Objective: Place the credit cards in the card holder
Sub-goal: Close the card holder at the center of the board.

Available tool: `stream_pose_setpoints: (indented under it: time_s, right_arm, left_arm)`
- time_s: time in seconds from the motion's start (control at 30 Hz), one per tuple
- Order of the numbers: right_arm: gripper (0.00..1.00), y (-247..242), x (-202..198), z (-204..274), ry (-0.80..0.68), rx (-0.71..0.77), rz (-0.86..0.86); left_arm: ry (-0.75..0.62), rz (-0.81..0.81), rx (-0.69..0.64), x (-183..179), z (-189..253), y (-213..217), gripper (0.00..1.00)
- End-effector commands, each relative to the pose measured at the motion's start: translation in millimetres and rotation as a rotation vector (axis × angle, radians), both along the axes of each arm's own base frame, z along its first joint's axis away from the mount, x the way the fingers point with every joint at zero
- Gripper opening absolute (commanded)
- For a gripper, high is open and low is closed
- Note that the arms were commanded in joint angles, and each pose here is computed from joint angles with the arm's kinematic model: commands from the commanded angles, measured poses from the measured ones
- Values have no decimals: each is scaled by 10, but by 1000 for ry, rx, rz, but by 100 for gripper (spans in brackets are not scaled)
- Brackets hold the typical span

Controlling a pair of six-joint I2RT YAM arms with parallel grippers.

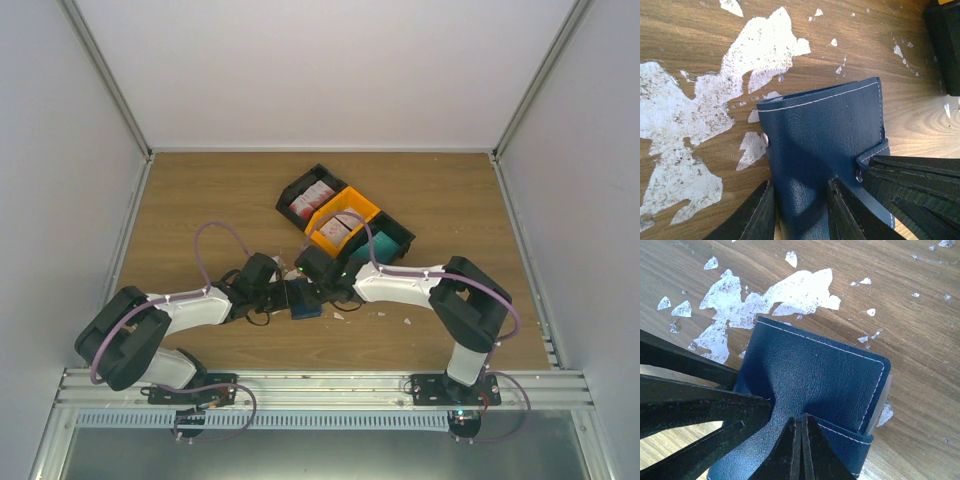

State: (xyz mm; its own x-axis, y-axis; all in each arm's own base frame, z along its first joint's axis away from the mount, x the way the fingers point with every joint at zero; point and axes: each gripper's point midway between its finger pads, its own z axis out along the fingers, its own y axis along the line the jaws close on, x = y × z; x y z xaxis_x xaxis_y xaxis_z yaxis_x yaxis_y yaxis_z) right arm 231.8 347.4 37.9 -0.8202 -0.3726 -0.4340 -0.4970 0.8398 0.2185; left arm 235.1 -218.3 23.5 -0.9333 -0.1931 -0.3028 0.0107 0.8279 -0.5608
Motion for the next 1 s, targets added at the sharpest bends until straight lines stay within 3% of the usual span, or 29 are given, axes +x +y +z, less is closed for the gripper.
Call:
stream_pose_setpoints:
  time_s: [0.0, 0.4, 0.63, 0.77, 0.97]
  right_arm:
    - [0, -285, -291, -528, 143, -114, -4]
    - [1, -208, -263, -382, 140, -51, -30]
    - [31, 176, 52, 402, 1, 118, 21]
    - [34, 115, 191, 705, -75, 153, -24]
    - [37, -443, 351, 991, -225, 81, -183]
  left_arm:
    - [71, -10, 83, -181, -273, 141, 30]
    - [49, -5, 60, -160, -178, 120, 31]
    - [-33, -8, 20, -36, 131, 55, 41]
    - [-111, 21, 33, 93, 404, 99, 48]
    - [-286, 75, 11, 196, 990, 241, 58]
